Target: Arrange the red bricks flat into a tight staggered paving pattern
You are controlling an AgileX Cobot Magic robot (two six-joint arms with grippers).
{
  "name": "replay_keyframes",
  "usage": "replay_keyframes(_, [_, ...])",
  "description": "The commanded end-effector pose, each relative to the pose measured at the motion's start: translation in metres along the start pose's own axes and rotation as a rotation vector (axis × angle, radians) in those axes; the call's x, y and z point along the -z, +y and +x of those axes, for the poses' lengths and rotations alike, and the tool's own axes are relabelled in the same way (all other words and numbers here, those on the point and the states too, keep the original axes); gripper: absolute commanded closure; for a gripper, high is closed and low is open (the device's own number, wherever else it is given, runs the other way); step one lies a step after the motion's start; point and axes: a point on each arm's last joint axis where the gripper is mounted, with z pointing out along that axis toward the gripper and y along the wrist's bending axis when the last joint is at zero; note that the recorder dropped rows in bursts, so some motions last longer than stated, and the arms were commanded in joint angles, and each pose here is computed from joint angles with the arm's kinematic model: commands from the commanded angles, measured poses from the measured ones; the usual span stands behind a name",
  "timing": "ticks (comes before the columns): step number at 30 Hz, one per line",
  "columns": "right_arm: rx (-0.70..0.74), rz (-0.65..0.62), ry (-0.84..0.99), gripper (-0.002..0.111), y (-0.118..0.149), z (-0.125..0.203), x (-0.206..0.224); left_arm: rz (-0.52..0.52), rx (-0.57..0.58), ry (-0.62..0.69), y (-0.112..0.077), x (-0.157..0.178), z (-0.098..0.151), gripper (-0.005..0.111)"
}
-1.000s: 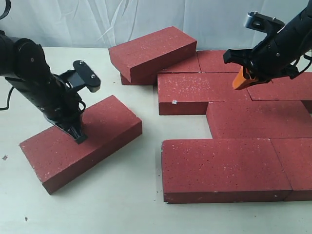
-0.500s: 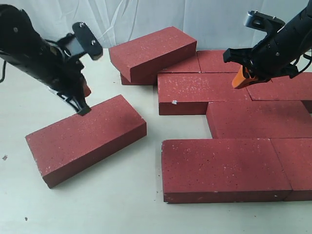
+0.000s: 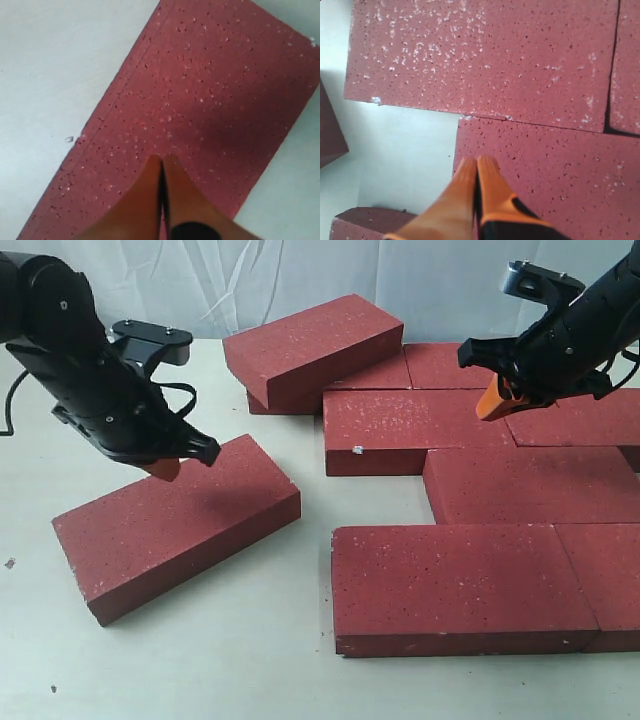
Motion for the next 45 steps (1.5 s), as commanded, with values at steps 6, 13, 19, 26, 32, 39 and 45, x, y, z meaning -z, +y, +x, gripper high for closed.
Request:
replay_keyframes(6, [0.0, 0.0, -0.008, 0.109, -0.001, -0.001, 0.0, 0.002, 0.006, 0.012, -0.001, -0.004, -0.001, 0.088])
replay_keyframes(13, [0.0, 0.002, -0.015, 0.109, -0.001, -0.001, 0.0, 0.002, 0.008, -0.011, -0.001, -0.004, -0.003, 0.062])
replay_keyframes(19, [0.0, 0.002, -0.016, 0.109, -0.001, -0.001, 0.0, 0.0, 0.0, -0.041, -0.001, -0.004, -0.005, 0.061])
replay_keyframes(26, [0.0, 0.003, -0.018, 0.109, -0.001, -0.001, 0.0, 0.001, -0.005, -0.013, -0.001, -0.014, -0.005, 0.061])
replay_keyframes(32, [0.0, 0.003, -0.018, 0.109, -0.001, -0.001, 0.0, 0.002, -0.022, 0.079, 0.001, -0.035, 0.001, 0.061])
replay_keyframes(39, [0.0, 0.003, -0.018, 0.109, -0.001, -0.001, 0.0, 0.0, -0.132, 0.104, 0.003, -0.043, 0.002, 0.061])
replay_keyframes(45, [0.0, 0.003, -0.018, 0.109, -0.001, -0.001, 0.0, -0.001, -0.351, 0.052, 0.003, -0.045, -0.003, 0.061])
